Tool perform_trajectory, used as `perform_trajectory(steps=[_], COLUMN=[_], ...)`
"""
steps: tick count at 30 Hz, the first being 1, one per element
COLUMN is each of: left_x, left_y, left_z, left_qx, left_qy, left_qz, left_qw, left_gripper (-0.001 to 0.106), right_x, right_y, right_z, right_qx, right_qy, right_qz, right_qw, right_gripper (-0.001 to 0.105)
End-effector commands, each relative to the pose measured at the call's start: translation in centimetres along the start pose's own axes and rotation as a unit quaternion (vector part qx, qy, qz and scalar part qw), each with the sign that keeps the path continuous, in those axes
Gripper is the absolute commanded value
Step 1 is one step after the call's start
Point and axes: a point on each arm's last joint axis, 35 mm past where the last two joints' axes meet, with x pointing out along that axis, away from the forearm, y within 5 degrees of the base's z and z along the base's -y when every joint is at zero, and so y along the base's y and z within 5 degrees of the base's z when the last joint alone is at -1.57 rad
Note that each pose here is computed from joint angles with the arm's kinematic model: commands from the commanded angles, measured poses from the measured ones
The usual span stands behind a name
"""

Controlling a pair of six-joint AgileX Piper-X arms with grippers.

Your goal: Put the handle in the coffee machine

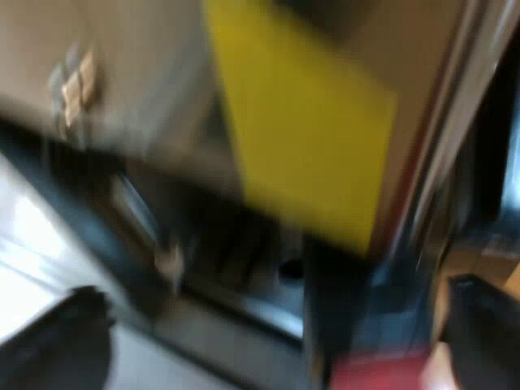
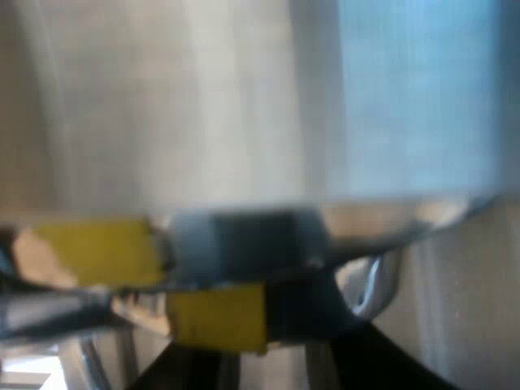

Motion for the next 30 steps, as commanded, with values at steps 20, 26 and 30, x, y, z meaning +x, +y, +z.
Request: perform_trajectory(steps=[20, 26, 30], left_x=[-0.5, -1.0, -1.7], left_y=[-0.4, -0.7, -0.7], left_z=[0.5, 1.1, 2.4], left_qx=[-0.006, -0.018, -0.013], left_qy=[0.009, 0.006, 0.003], left_qz=[0.008, -0.011, -0.009], left_qw=[0.9999, 0.9998, 0.9999], left_gripper=[0.105, 0.105, 0.105], right_x=[0.6, 0.6, 0.6], right_y=[-1.0, -1.1, -1.1], right_z=[2.8, 3.1, 3.1], right_qx=[0.054, 0.064, 0.061], right_qy=[-0.074, -0.084, -0.082], right_qz=[-0.011, -0.014, -0.013], right_qw=[0.9958, 0.9944, 0.9947], right_gripper=[0.023, 0.023, 0.023])
